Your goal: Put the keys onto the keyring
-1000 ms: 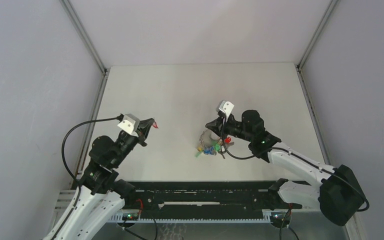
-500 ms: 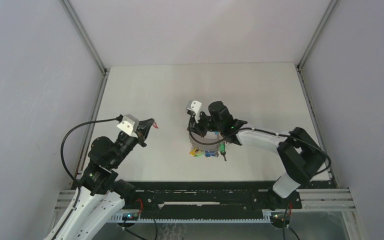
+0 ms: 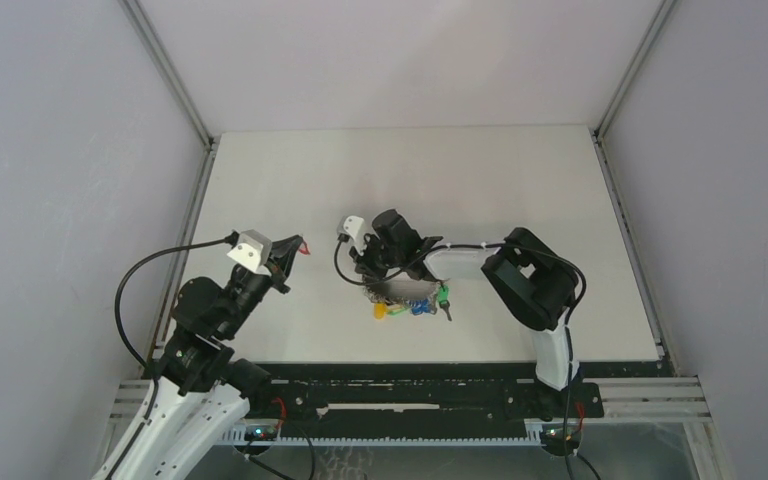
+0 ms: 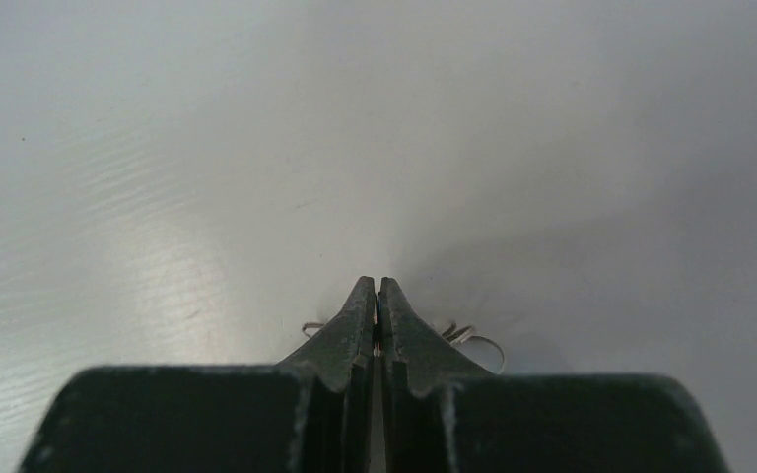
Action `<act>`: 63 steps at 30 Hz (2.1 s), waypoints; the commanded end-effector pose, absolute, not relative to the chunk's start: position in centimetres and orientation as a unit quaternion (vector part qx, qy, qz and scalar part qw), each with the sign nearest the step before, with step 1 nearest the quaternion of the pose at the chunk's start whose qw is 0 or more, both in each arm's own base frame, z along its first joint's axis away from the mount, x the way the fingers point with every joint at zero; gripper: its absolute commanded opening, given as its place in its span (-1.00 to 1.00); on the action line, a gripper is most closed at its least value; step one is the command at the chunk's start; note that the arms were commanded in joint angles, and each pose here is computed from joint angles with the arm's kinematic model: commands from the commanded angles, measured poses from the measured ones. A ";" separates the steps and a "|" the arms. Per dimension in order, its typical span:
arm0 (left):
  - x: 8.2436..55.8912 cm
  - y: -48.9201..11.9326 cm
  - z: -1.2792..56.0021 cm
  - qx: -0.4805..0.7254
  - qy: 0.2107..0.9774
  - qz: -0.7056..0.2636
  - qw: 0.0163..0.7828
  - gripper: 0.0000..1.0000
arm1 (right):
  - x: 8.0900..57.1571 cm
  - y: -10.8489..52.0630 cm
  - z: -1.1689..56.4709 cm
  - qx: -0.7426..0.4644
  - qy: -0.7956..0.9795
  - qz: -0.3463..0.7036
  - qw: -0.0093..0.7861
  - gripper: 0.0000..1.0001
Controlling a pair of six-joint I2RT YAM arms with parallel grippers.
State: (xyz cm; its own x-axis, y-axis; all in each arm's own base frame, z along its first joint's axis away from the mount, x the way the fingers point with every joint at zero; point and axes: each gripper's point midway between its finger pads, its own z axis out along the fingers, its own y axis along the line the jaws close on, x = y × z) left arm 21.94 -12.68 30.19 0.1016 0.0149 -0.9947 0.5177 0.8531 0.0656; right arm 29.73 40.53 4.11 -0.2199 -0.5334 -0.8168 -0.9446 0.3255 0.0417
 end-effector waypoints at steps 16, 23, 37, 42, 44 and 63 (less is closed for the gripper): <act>22.3 -12.3 30.3 0.191 0.641 -0.170 0.723 -0.99 | 29.8 42.6 5.6 -0.538 0.733 0.248 0.334 -0.65; 22.3 -12.2 30.2 0.191 0.641 -0.170 0.723 -0.99 | 29.2 42.5 7.7 -0.536 0.740 0.264 0.309 -0.53; 22.3 -12.2 30.1 0.190 0.643 -0.169 0.722 -0.99 | 29.9 42.8 7.0 -0.520 0.764 0.286 0.254 -0.41; 22.3 -12.1 30.2 0.189 0.642 -0.168 0.724 -0.99 | 30.3 43.2 6.1 -0.520 0.768 0.291 0.236 -0.38; 22.3 -12.1 30.2 0.188 0.642 -0.167 0.724 -0.99 | 30.4 43.2 5.5 -0.520 0.771 0.289 0.226 -0.38; 22.3 -12.1 30.2 0.190 0.642 -0.167 0.724 -0.99 | 30.4 41.0 4.4 -0.514 0.797 0.254 0.188 -0.38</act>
